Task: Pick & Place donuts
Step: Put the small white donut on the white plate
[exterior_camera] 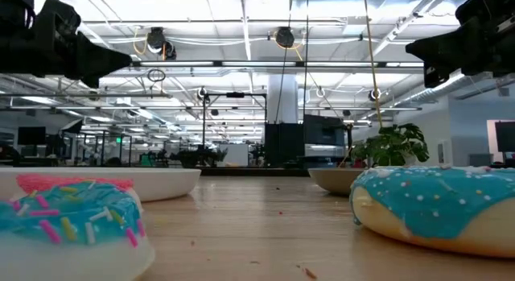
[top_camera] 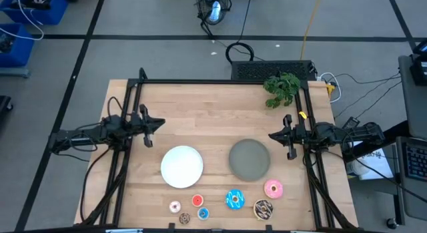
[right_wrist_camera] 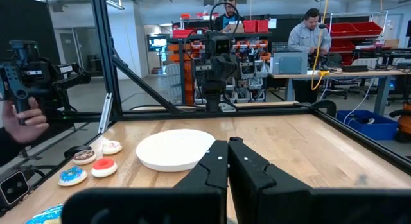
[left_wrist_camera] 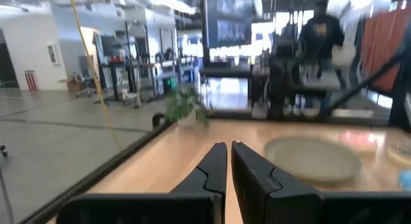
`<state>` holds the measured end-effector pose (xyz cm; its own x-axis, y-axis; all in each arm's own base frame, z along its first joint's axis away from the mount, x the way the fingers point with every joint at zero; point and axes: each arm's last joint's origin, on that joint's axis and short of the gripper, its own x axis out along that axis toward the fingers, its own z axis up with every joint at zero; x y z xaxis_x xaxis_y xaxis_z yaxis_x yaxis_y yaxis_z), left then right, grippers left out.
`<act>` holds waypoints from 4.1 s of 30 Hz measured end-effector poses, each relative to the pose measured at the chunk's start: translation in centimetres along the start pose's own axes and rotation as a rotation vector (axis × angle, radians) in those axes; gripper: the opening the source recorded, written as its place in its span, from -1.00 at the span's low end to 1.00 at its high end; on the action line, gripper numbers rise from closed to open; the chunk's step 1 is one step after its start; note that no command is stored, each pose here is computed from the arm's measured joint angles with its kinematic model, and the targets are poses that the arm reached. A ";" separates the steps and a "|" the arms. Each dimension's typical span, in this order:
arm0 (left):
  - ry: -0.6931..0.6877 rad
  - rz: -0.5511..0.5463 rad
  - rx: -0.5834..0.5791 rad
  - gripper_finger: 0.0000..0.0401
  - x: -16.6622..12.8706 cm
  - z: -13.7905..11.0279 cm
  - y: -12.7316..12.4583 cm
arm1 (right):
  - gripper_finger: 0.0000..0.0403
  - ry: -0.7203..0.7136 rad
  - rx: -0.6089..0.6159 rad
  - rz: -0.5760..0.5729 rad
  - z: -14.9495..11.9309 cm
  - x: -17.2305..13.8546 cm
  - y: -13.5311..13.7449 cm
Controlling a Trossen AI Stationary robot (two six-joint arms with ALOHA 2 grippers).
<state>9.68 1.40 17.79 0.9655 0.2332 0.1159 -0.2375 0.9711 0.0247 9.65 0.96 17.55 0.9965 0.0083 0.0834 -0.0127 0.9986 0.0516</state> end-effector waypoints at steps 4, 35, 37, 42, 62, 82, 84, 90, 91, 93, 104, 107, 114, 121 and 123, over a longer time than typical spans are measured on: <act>-0.027 0.001 -0.006 -0.85 0.0 0.3 0.0 | -1.00 0.000 0.000 -0.001 0.0 0.0 0.0; 0.046 -0.243 -0.520 -0.85 0.8 1.7 -1.8 | -1.00 0.000 0.000 -0.001 0.0 0.0 0.0; 0.080 -0.281 -0.493 -0.85 1.3 2.8 -2.5 | -1.00 0.000 0.000 -0.001 0.0 0.0 0.0; 0.156 -0.332 -0.274 -0.85 3.5 6.6 -5.3 | -1.00 0.000 0.000 -0.001 0.0 0.0 0.0; 1.002 -0.376 0.296 -0.85 10.6 12.7 -20.4 | -1.00 0.000 0.000 -0.001 0.0 0.0 0.0; 1.376 -0.602 0.262 0.04 11.4 3.2 -29.0 | -1.00 0.013 -0.003 -0.056 -0.1 0.0 -0.2; 1.385 -0.620 0.291 0.21 10.8 2.7 -29.6 | -1.00 0.015 -0.003 -0.056 -0.2 0.0 -0.2; 1.392 -0.601 0.360 0.56 10.0 1.0 -30.7 | -1.00 0.014 -0.003 -0.056 -0.1 0.0 -0.2; 1.395 -0.597 0.369 0.60 9.9 0.8 -30.8 | -1.00 0.014 -0.003 -0.056 -0.1 0.0 -0.2; 1.408 -0.592 0.380 0.65 9.8 0.2 -31.0 | -1.00 0.013 -0.003 -0.056 -0.1 0.0 -0.2; 1.427 -0.620 0.420 0.68 9.8 -1.5 -31.5 | -1.00 0.013 -0.002 -0.055 -0.1 0.0 -0.2; 1.430 -0.615 0.414 0.68 10.0 -1.5 -31.4 | -1.00 0.013 -0.002 -0.055 -0.1 0.0 -0.2; 1.451 -0.603 0.414 0.68 10.0 -2.1 -31.4 | -1.00 0.012 0.022 -0.055 -0.1 0.0 -0.2; 1.471 -0.590 0.400 0.68 9.9 -2.7 -31.6 | -1.00 0.011 0.031 -0.055 -0.1 0.0 -0.2; 1.467 -0.588 0.402 0.68 9.9 -2.6 -31.5 | -1.00 0.005 0.028 -0.054 -0.1 0.0 -0.2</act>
<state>27.01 -26.78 15.54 0.1397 -0.0692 -0.9878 0.3952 0.9186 -0.0085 9.66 0.80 17.46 0.9962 -0.0454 0.0746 0.0391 0.9957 0.0834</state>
